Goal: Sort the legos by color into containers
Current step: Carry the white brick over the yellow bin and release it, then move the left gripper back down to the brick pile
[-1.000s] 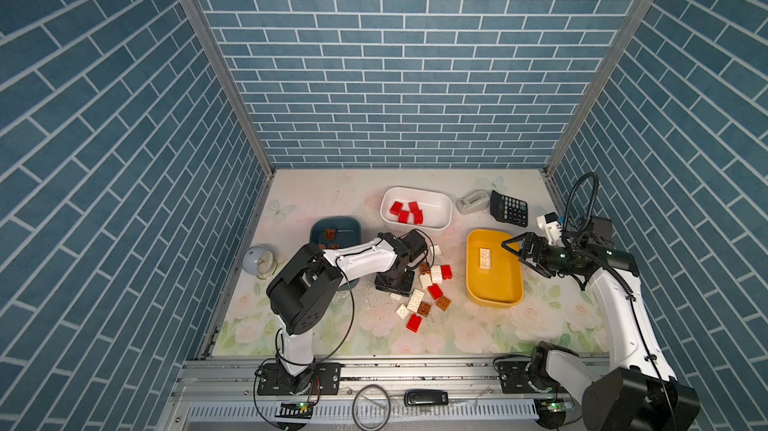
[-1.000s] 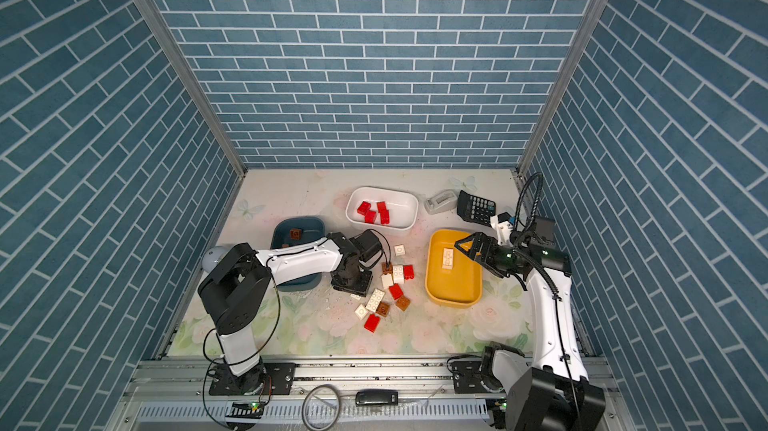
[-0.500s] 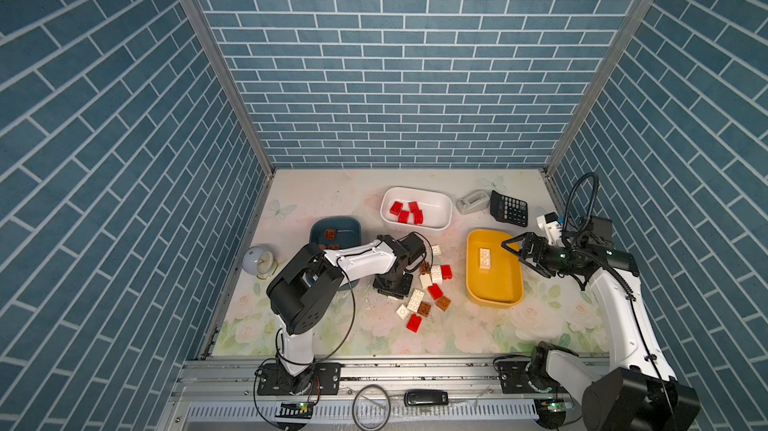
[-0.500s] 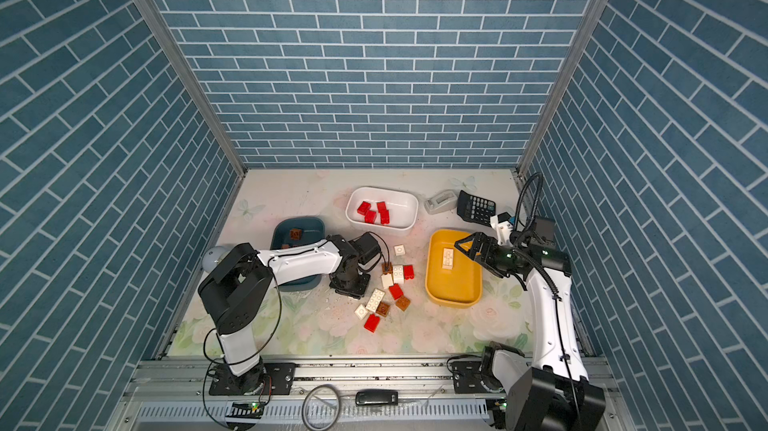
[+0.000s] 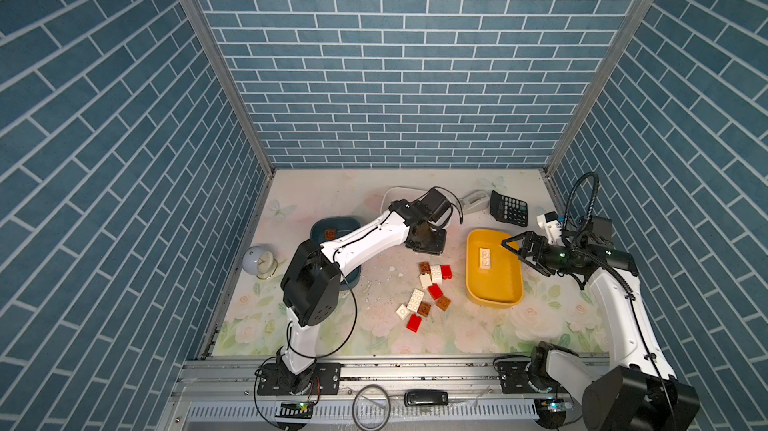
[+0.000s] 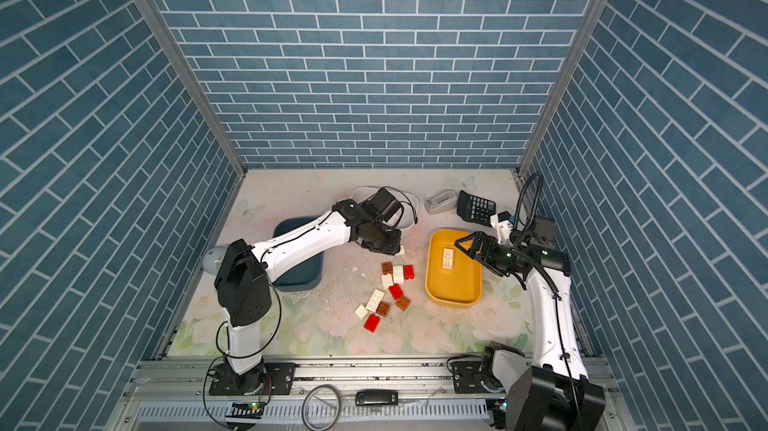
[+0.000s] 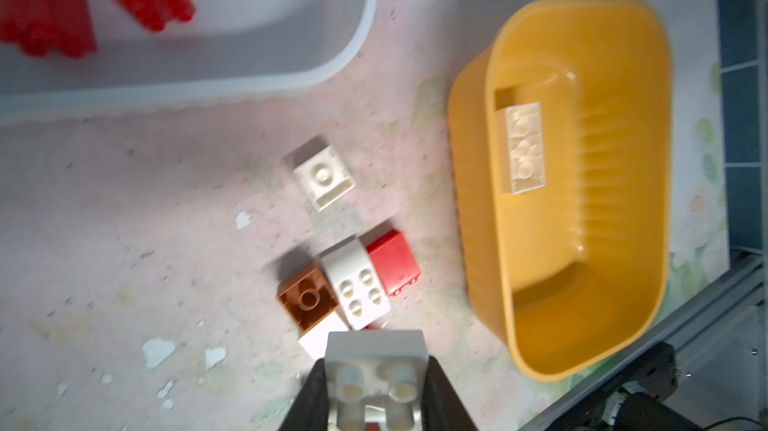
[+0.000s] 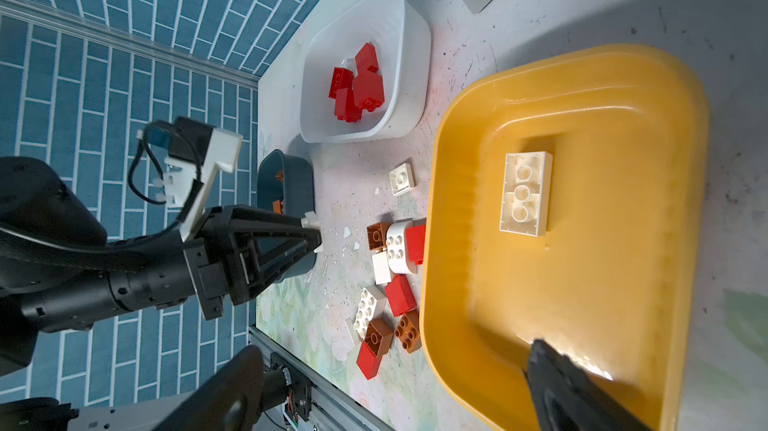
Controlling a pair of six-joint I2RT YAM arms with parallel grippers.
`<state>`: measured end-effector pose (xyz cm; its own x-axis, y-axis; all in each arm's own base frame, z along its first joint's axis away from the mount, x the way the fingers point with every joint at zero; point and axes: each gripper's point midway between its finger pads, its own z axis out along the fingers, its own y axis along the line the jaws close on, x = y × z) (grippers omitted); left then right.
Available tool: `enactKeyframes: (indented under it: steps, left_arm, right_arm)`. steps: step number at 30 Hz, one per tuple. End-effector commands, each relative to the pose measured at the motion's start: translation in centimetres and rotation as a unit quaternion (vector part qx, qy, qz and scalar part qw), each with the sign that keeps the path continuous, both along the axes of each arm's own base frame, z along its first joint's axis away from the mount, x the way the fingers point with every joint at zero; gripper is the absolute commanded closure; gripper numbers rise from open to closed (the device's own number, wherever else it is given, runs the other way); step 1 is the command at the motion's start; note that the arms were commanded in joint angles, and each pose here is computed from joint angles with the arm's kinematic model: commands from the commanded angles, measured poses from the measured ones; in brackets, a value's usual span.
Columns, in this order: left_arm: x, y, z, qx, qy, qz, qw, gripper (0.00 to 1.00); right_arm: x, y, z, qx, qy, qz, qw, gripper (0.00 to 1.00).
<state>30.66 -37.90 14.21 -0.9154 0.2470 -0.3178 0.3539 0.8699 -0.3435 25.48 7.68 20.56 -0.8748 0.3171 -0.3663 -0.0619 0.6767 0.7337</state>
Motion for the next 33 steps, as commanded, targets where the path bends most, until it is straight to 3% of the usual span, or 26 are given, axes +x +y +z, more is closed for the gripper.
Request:
enactKeyframes:
  steps: [1,6,12,21,26,33]
  left_arm:
    - [-0.2,-3.7,-0.3,-0.029,0.015,-0.020,0.999,0.68]
    - [-0.6,-8.5,-0.3,-0.056,0.010,-0.052,0.997,0.67]
    - [-0.3,-11.0,-2.1,-0.057,-0.002,-0.055,0.997,0.67]
    - [0.7,-12.1,-1.2,-0.082,-0.019,-0.043,0.996,0.45]
    - [0.0,-10.5,-0.2,-0.070,-0.019,-0.045,0.996,0.37]
    - [-3.9,-2.5,-0.2,0.027,-0.003,-0.048,0.998,0.28]
  right_arm:
    - [0.0,0.3,0.0,0.006,-0.004,0.002,1.000,0.01]
    - [0.0,0.2,-0.2,0.003,-0.004,0.002,1.000,0.01]
    - [-0.1,0.2,-0.3,0.001,-0.004,0.001,1.000,0.01]
    - [-0.2,0.2,-0.4,0.001,-0.002,0.003,1.000,0.01]
    - [-0.2,0.2,-0.5,0.002,-0.002,0.005,1.000,0.01]
    - [-0.2,0.4,-0.5,0.009,-0.001,0.010,1.000,0.01]
